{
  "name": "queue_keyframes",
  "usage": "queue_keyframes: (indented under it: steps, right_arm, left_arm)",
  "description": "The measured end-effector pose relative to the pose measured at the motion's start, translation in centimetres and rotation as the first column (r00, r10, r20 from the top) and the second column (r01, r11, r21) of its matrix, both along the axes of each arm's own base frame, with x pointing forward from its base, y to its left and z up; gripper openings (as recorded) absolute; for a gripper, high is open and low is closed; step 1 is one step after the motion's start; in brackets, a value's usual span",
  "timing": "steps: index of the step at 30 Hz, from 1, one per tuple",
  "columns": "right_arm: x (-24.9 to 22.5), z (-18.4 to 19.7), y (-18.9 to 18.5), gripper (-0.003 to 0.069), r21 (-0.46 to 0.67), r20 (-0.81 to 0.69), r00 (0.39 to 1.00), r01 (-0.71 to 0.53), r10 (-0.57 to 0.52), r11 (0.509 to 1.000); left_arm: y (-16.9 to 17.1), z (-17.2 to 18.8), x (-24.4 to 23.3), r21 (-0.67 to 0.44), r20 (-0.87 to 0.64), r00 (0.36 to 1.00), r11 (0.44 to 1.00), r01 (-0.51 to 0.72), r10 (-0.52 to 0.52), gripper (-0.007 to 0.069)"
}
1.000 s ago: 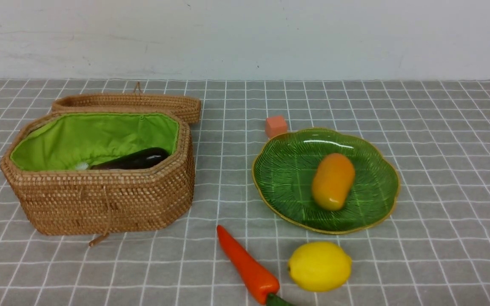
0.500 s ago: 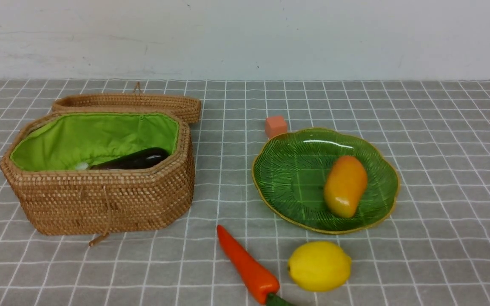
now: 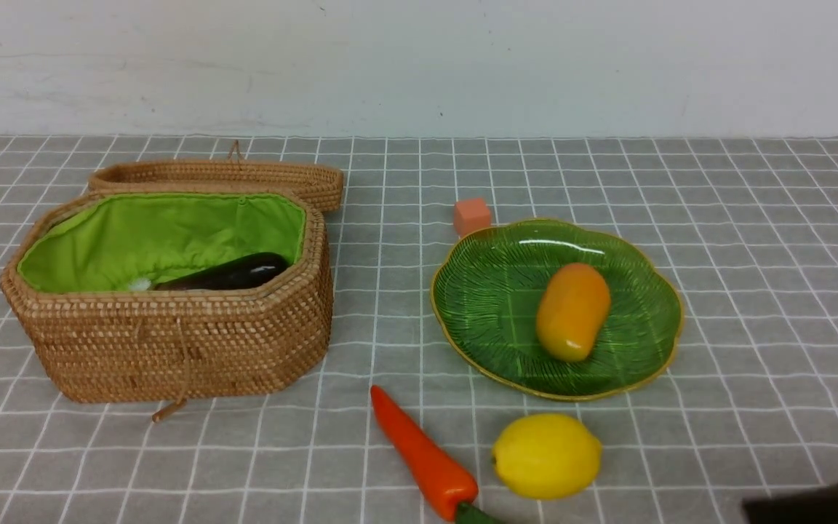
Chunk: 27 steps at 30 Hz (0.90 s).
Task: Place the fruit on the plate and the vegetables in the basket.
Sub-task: Use the right arm to grab a mangosteen and put it into the right plate
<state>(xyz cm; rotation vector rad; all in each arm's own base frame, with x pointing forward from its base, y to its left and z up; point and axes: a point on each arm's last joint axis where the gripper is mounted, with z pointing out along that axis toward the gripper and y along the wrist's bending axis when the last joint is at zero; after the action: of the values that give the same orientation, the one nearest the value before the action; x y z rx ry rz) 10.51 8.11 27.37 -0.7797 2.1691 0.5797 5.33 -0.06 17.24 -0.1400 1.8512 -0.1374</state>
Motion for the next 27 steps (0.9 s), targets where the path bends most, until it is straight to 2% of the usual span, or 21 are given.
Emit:
queue_keyframes:
  steps: [3,7,9,11,12,13,14,17,23,27]
  right_arm:
    - [0.1,-1.3,0.9,0.0254,-0.074,-0.118,0.988,-0.109,0.1,0.991]
    - [1.6,-2.4,1.7,0.0311,-0.105,-0.248,0.966,-0.097,0.069,0.99]
    - [2.9,-2.8,2.2,0.0374,-0.103,-0.29,0.956,-0.068,0.036,0.992]
    - [4.6,-2.9,3.1,0.0484,-0.073,-0.318,0.948,-0.019,-0.005,0.997]
    - [4.8,-3.1,3.3,0.0494,-0.069,-0.32,0.947,-0.018,-0.006,0.997]
    - [5.8,-3.5,3.7,0.0569,-0.067,-0.343,0.939,0.009,-0.032,0.998]
    - [6.3,-3.8,3.9,0.0613,-0.071,-0.345,0.937,0.022,-0.045,0.997]
    - [7.5,-5.2,4.2,0.0671,-0.091,-0.381,0.92,0.065,-0.095,0.994]
    - [9.2,-8.0,4.7,0.0651,-0.132,-0.453,0.87,0.147,-0.192,0.98]
    - [9.8,-9.7,4.8,0.0566,-0.176,-0.483,0.848,0.149,-0.217,0.973]
  left_arm:
    - [0.0,0.0,0.0,0.0,0.0,1.0,1.0,0.0,0.0,0.0039]
    - [0.0,0.0,0.0,0.0,0.0,1.0,1.0,0.0,0.0,0.0039]
    - [0.0,0.0,0.0,0.0,0.0,1.0,1.0,0.0,0.0,0.0039]
    - [0.0,0.0,0.0,0.0,0.0,1.0,1.0,0.0,0.0,0.0039]
    - [0.0,0.0,0.0,0.0,0.0,1.0,1.0,0.0,0.0,0.0039]
    - [0.0,0.0,0.0,0.0,0.0,1.0,1.0,0.0,0.0,0.0039]
    - [0.0,0.0,0.0,0.0,0.0,1.0,1.0,0.0,0.0,0.0039]
    - [0.0,0.0,0.0,0.0,0.0,1.0,1.0,0.0,0.0,0.0039]
    - [0.0,0.0,0.0,0.0,0.0,1.0,1.0,0.0,0.0,0.0049]
    - [0.0,0.0,0.0,0.0,0.0,1.0,1.0,0.0,0.0,0.0053]
